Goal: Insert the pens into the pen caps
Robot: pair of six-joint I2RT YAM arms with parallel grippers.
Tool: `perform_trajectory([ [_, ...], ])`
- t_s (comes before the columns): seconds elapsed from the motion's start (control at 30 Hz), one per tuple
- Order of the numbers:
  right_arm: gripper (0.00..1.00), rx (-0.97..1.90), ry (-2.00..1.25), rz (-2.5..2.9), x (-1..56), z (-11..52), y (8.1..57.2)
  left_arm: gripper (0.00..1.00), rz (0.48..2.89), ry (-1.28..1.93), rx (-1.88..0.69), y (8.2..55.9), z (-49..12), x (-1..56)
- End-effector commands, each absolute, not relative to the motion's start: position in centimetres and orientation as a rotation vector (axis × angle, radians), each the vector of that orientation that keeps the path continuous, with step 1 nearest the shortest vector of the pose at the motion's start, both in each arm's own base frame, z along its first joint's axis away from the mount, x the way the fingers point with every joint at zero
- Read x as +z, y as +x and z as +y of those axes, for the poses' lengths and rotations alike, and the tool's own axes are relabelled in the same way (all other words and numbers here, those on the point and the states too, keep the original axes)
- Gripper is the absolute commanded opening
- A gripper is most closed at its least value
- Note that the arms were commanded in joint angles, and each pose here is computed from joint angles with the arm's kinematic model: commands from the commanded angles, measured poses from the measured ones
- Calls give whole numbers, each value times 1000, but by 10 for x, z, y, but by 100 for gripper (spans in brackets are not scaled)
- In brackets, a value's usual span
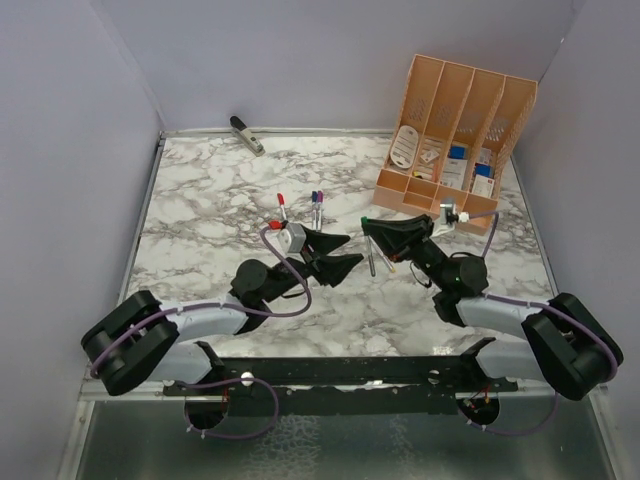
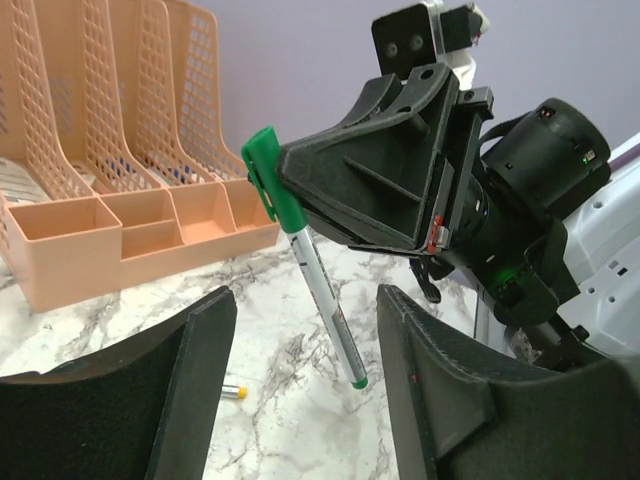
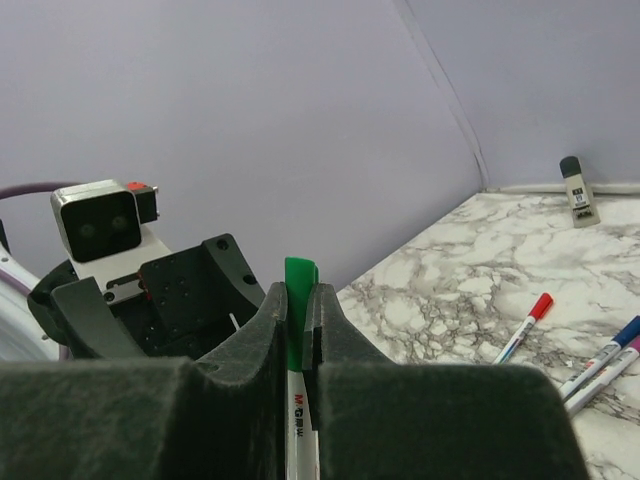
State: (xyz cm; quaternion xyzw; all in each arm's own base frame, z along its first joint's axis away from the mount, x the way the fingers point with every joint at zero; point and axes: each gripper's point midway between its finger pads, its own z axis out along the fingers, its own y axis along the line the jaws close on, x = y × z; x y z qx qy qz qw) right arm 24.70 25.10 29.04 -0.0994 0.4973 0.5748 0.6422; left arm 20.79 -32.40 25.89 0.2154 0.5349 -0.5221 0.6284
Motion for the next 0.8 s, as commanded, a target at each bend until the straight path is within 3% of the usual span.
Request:
perform_trajectory([
  [0.0,1,1344,-272,862,343,240,223,63,1182,540,-1265,203,-340,267],
  [0.13,1,1346,-297,861,343,242,219,68,1207,545,-1278,209,-349,260],
  [0.33,1,1353,-337,863,342,246,215,66,1208,543,-1329,210,-359,257],
  [0.4,1,1355,-340,866,340,246,214,56,1206,549,-1353,209,-363,257],
  [0.63,1,1368,-350,878,335,248,213,5,1205,530,-1412,208,-369,256],
  [0.67,1,1367,-352,882,334,248,213,0,1204,521,-1418,208,-368,257],
  [0.77,1,1359,-369,902,330,251,214,0,1202,500,-1419,209,-365,259],
])
